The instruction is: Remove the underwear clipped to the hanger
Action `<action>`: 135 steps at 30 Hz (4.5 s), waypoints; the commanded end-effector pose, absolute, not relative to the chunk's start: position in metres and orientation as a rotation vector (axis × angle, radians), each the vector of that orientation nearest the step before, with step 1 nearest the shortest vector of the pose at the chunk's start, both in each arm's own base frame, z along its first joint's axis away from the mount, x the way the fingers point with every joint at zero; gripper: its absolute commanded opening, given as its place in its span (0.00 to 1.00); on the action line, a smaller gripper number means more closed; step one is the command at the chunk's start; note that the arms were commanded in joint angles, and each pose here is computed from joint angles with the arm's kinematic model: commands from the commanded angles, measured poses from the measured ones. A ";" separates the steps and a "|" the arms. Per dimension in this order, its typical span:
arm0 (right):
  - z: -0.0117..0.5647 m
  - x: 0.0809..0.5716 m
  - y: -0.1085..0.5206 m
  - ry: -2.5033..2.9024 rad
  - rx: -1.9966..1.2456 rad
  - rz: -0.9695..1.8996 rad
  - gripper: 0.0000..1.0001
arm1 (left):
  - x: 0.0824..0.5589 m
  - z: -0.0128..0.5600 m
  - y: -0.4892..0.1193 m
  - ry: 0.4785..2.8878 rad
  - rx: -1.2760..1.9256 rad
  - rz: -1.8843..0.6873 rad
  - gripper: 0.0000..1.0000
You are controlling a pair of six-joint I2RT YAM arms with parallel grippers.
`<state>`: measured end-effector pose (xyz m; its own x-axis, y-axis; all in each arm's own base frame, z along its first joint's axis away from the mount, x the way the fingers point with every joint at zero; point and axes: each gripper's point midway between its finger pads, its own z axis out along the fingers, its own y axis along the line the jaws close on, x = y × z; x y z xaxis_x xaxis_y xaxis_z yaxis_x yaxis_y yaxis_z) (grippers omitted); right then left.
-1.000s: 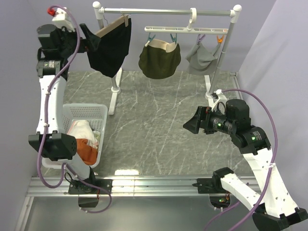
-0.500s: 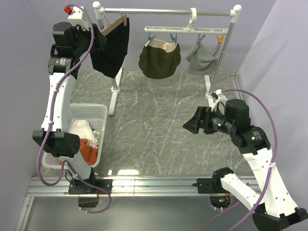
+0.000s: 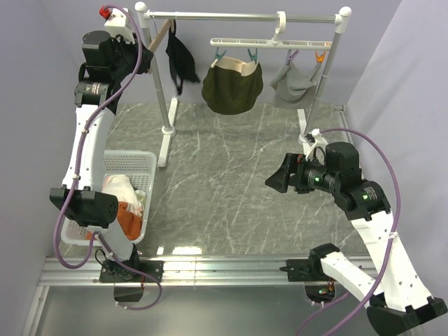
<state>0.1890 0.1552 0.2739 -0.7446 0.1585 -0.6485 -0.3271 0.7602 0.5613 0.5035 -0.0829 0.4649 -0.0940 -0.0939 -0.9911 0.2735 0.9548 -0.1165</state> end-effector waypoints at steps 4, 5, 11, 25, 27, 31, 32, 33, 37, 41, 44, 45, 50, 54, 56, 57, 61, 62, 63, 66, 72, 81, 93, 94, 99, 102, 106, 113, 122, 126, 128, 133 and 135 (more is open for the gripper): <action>0.280 0.197 0.159 2.208 -0.139 0.896 1.00 | 0.504 0.499 -0.093 1.535 0.126 -0.350 0.00; 0.280 0.197 0.159 2.209 -0.138 0.897 1.00 | 0.502 0.505 -0.099 1.519 0.135 -0.360 0.00; 0.277 0.199 0.160 2.213 -0.133 0.901 1.00 | 0.504 0.531 -0.115 1.426 0.122 -0.353 0.00; 0.258 0.205 0.163 2.259 -0.139 0.898 1.00 | 0.509 0.574 -0.107 1.261 0.026 -0.201 0.00; 0.256 0.207 0.164 2.268 -0.140 0.893 1.00 | 0.508 0.574 -0.110 1.263 0.032 -0.211 0.00; 0.252 0.209 0.165 2.275 -0.142 0.896 1.00 | 0.499 0.570 -0.118 1.257 0.061 -0.177 0.00; 0.250 0.210 0.165 2.278 -0.140 0.895 1.00 | 0.488 0.578 -0.120 1.234 0.069 -0.179 0.00; 0.249 0.211 0.166 2.277 -0.140 0.899 1.00 | 0.484 0.580 -0.120 1.223 0.074 -0.179 0.00; 0.239 0.211 0.168 2.300 -0.138 0.915 1.00 | 0.479 0.582 -0.117 1.190 0.066 -0.166 0.00; 0.234 0.213 0.169 2.307 -0.141 0.912 1.00 | 0.477 0.589 -0.113 1.169 0.048 -0.157 0.00; 0.233 0.214 0.169 2.311 -0.146 0.908 1.00 | 0.464 0.612 -0.109 1.087 0.026 -0.167 0.00; 0.232 0.214 0.169 2.311 -0.148 0.907 1.00 | 0.461 0.618 -0.109 1.061 0.024 -0.176 0.00; 0.230 0.215 0.169 2.316 -0.150 0.905 1.00 | 0.454 0.628 -0.118 1.068 0.070 -0.220 0.00; 0.226 0.214 0.169 2.317 -0.148 0.907 1.00 | 0.443 0.600 -0.127 1.127 0.104 -0.287 0.00; 0.225 0.213 0.169 2.316 -0.147 0.912 1.00 | 0.420 0.609 -0.122 1.082 0.093 -0.307 0.00; 0.224 0.212 0.170 2.314 -0.147 0.917 1.00 | 0.421 0.593 -0.123 1.110 0.096 -0.316 0.00; 0.220 0.212 0.170 2.320 -0.155 0.922 1.00 | 0.400 0.588 -0.119 1.110 0.092 -0.335 0.00; 0.220 0.212 0.170 2.324 -0.151 0.922 1.00 | 0.390 0.591 -0.118 1.099 0.092 -0.346 0.00; 0.221 0.213 0.171 2.319 -0.153 0.924 1.00 | 0.389 0.583 -0.118 1.112 0.086 -0.357 0.00; 0.228 0.216 0.172 2.290 -0.153 0.930 1.00 | 0.363 0.580 -0.123 1.107 0.115 -0.430 0.00; 0.259 0.219 0.173 2.200 -0.173 0.941 1.00 | 0.285 0.569 -0.126 1.119 0.200 -0.556 0.00; 0.346 0.216 0.185 1.904 -0.373 0.996 1.00 | 0.165 0.555 -0.127 1.207 0.257 -0.794 0.00; 0.410 0.180 0.214 1.696 -0.710 1.148 1.00 | 0.088 0.512 -0.160 1.366 0.404 -1.174 0.00; 0.407 0.179 0.214 1.709 -0.731 1.144 1.00 | 0.087 0.510 -0.163 1.373 0.425 -1.196 0.00; 0.403 0.152 0.213 1.712 -0.863 1.184 1.00 | 0.078 0.504 -0.180 1.401 0.568 -1.321 0.00; 0.397 0.138 0.217 1.712 -0.925 1.236 1.00 | 0.077 0.502 -0.189 1.407 0.638 -1.397 0.00; 0.389 0.126 0.224 1.735 -0.998 1.276 1.00 | 0.087 0.498 -0.200 1.417 0.685 -1.493 0.00; 0.403 0.110 0.234 1.682 -1.093 1.343 1.00 | 0.125 0.480 -0.214 1.502 0.668 -1.564 0.00; 0.396 0.104 0.260 1.694 -1.176 1.376 0.98 | 0.150 0.472 -0.226 1.526 0.684 -1.618 0.00; 0.386 0.110 0.280 1.724 -1.196 1.312 0.98 | 0.151 0.472 -0.236 1.531 0.741 -1.651 0.00; 0.383 0.125 0.286 1.737 -1.154 1.236 0.97 | 0.149 0.474 -0.237 1.524 0.760 -1.654 0.00; 0.392 0.140 0.298 1.711 -1.101 1.229 0.78 | 0.147 0.468 -0.238 1.540 0.778 -1.655 0.00; 0.394 0.144 0.304 1.715 -1.099 1.240 0.46 | 0.147 0.467 -0.238 1.545 0.775 -1.650 0.00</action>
